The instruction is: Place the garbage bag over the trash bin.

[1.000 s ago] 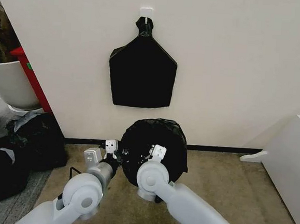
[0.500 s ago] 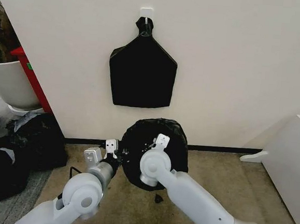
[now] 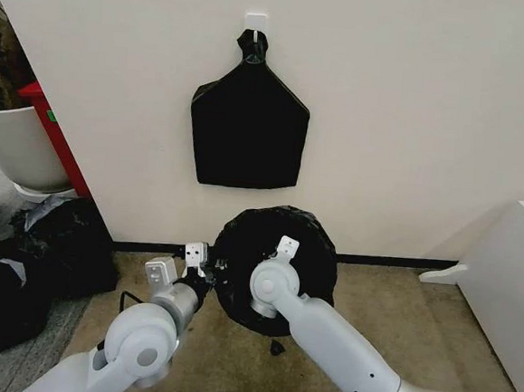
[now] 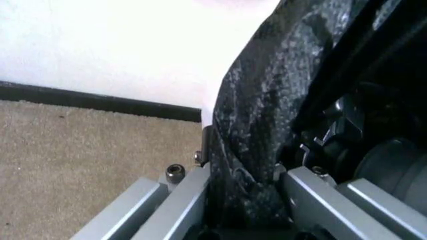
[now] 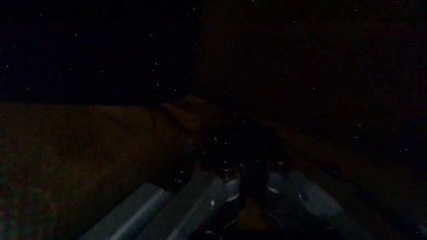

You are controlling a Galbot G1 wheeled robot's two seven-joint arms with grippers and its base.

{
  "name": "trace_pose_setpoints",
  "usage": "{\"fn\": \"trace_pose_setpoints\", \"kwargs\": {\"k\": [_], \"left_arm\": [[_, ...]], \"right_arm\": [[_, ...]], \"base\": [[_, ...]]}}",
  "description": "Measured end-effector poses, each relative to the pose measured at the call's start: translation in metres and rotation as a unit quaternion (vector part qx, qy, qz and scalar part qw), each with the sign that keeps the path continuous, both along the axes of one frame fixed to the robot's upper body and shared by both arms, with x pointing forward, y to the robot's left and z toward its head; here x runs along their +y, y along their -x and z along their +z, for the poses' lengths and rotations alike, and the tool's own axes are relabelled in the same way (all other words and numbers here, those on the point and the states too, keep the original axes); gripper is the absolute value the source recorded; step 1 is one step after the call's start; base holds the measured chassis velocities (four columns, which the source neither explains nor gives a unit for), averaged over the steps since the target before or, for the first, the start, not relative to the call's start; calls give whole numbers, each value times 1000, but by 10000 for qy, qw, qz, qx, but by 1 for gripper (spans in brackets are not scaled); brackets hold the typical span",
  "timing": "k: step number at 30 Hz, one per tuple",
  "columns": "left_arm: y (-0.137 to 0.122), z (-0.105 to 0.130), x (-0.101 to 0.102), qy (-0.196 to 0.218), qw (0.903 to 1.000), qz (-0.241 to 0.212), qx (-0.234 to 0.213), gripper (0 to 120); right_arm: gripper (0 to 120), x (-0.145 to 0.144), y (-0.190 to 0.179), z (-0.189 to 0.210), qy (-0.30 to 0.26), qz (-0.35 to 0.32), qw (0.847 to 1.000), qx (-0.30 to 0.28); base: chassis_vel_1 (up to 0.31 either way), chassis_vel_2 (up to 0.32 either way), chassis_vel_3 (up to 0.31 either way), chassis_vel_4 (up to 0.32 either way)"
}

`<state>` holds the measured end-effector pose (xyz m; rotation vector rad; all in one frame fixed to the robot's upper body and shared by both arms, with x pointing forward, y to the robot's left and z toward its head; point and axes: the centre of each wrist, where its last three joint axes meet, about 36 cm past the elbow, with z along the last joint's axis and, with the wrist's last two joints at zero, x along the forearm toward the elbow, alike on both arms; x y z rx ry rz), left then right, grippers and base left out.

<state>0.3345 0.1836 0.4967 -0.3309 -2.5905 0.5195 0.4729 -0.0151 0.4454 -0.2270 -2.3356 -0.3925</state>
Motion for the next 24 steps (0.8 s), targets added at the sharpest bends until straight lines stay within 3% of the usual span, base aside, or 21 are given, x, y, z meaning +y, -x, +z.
{"fn": "trace_pose_setpoints", "kwargs": {"k": [11,24], "left_arm": [[12,-1,3,-32,10000,-13,17,0],[-1,-9,2,-87,9999,73,58,0]], "right_arm": [[0,5,6,7,-117,22,9999,40],[0,28,34,37,-422,333,9985,-69]], "base": [[0,0,0,0],[0,0,0,0]]}}
